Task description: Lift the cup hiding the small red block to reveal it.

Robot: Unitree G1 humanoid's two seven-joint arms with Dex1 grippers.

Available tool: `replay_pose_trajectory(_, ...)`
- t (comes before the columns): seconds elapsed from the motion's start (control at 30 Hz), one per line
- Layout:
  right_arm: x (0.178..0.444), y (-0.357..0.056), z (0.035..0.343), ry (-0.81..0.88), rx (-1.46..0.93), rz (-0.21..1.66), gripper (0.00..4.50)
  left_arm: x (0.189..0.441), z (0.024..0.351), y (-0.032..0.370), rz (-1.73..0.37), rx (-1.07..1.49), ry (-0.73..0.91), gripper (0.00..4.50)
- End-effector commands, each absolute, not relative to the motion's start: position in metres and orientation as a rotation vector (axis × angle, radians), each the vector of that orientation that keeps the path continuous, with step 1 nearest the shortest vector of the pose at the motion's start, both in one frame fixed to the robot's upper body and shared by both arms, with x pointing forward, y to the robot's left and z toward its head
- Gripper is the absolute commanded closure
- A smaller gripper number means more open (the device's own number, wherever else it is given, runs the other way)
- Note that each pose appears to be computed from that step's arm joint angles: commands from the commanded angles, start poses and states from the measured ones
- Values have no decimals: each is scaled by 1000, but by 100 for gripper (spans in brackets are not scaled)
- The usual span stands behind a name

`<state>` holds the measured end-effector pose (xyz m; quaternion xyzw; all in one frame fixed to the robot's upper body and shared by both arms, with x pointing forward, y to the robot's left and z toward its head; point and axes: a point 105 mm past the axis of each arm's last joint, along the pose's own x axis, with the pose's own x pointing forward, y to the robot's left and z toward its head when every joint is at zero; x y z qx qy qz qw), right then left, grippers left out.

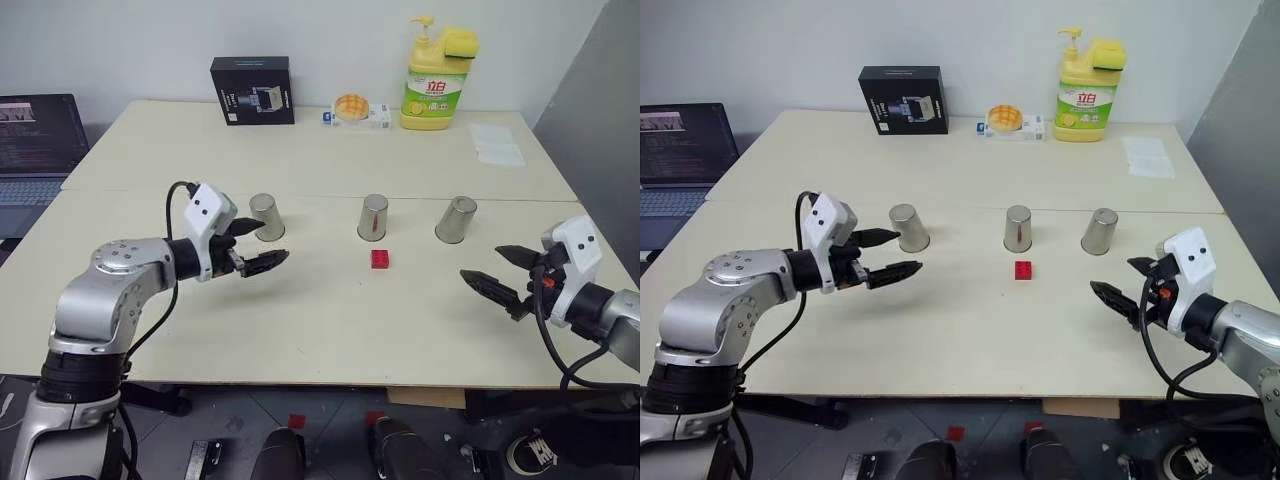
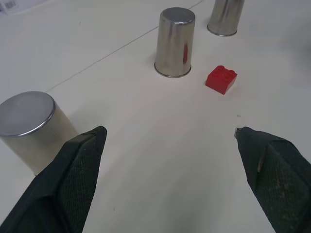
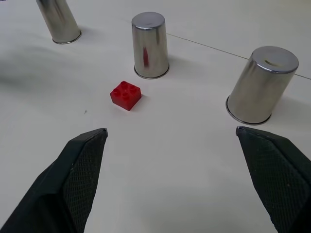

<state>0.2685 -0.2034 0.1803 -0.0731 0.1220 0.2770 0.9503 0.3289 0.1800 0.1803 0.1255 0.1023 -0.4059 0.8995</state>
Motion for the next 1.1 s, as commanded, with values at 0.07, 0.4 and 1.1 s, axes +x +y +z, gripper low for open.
replay_pose_trajectory(0.07, 267, -205, 188, 221, -169, 568, 0, 325, 193, 185, -826, 291, 165, 1)
replay_pose_trajectory(0.4, 268, -205, 184, 237, -168, 569, 0, 322, 196, 190, -813, 295, 158, 1)
replay_pose_trajectory(1.1, 270, -206, 182, 240, -152, 549, 0, 324, 198, 192, -812, 310, 168, 1)
